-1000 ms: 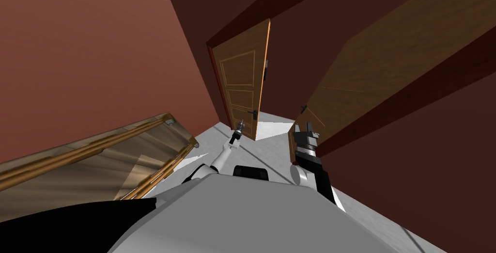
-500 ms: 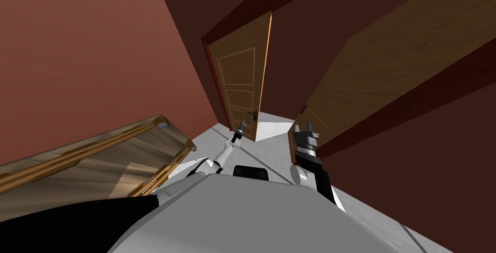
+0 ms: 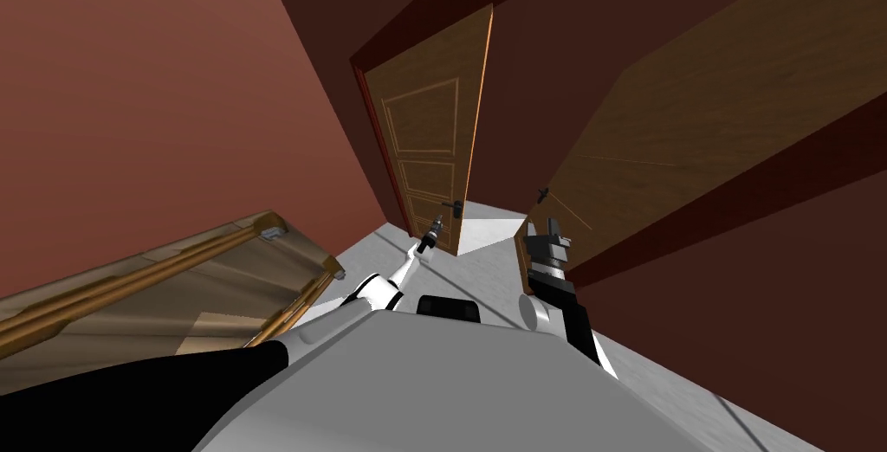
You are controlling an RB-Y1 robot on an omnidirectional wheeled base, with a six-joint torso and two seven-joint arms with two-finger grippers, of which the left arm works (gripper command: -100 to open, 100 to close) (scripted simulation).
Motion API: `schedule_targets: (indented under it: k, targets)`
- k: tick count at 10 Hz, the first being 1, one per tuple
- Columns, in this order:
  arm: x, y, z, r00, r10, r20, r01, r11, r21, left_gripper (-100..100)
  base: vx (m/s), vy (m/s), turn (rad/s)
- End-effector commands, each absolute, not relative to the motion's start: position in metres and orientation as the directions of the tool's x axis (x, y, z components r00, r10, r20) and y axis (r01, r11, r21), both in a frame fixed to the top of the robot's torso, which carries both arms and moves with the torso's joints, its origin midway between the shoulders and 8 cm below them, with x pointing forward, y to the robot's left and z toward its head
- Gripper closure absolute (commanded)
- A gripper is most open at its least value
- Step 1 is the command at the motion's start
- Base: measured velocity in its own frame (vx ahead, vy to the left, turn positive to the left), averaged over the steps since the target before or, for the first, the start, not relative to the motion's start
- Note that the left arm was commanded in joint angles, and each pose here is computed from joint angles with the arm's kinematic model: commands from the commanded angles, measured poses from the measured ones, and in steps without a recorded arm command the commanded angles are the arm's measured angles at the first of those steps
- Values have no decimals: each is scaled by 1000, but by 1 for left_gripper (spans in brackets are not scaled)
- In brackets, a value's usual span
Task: Push the door open
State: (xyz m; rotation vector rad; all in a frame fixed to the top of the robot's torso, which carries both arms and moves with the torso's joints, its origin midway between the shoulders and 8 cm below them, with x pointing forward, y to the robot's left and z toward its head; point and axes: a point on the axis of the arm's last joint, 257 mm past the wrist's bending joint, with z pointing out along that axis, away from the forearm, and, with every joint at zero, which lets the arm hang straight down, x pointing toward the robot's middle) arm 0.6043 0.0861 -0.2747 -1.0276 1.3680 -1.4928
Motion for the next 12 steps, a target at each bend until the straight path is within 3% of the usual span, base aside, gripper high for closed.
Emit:
schedule_targets:
  k: [1, 9, 12]
  targets:
    - [606, 82, -278, -315, -949, 23, 45, -39, -998, -100, 71, 46, -30]
    - [610, 59, -292, -348, -938, 2, 3, -3, -1000, -100, 66, 51, -43]
    - [614, 74, -292, -332, -943, -14, 5, 13, -1000, -100, 152, -62, -23]
